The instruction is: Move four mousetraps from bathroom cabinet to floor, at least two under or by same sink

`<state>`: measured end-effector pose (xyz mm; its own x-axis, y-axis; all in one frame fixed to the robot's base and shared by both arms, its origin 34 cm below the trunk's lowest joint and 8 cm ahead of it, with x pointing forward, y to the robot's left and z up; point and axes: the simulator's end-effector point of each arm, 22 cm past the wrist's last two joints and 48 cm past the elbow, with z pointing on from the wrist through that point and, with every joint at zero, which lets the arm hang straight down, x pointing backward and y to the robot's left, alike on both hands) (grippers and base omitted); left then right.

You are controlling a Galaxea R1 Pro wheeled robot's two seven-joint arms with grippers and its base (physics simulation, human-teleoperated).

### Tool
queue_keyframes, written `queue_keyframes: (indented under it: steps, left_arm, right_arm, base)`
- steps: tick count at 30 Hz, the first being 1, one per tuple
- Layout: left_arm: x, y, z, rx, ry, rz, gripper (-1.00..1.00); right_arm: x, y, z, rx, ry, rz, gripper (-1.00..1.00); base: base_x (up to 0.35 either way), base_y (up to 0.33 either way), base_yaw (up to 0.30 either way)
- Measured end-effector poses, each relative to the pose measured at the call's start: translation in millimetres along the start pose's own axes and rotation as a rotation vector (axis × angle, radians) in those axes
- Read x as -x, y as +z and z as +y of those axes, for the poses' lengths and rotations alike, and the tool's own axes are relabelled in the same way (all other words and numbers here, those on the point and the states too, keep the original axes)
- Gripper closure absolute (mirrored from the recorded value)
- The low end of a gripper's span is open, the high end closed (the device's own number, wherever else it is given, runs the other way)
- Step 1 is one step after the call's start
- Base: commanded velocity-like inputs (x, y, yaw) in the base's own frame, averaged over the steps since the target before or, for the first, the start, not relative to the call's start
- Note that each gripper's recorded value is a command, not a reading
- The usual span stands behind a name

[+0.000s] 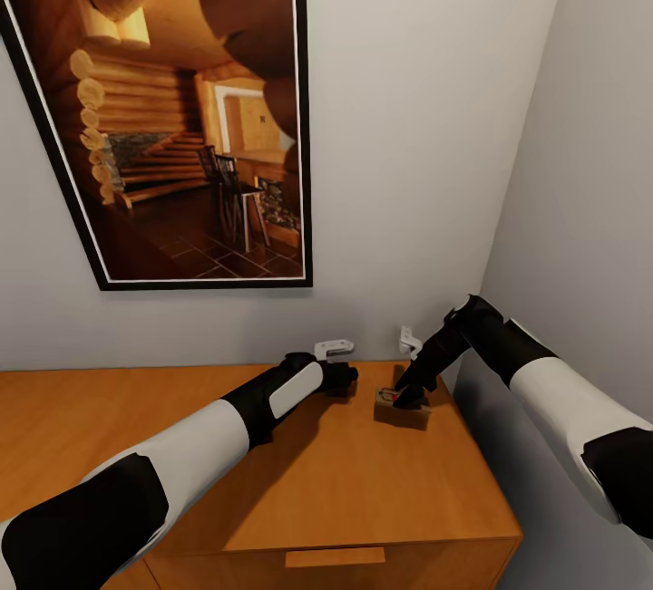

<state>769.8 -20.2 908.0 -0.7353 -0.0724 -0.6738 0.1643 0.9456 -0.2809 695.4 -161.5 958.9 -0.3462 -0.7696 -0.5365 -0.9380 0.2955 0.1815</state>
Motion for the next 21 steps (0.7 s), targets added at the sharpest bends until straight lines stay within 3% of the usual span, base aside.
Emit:
queue_keyframes:
  steps: [21]
  left_arm:
    - [-0.9, 1.3, -5.2, -0.017, 0.014, -0.004, -1.0]
  right_arm:
    - [-3.2, 3.1, -1.5, -0.002, 0.001, 0.002, 1.0]
  base:
    - [0.0, 0.0, 0.0]
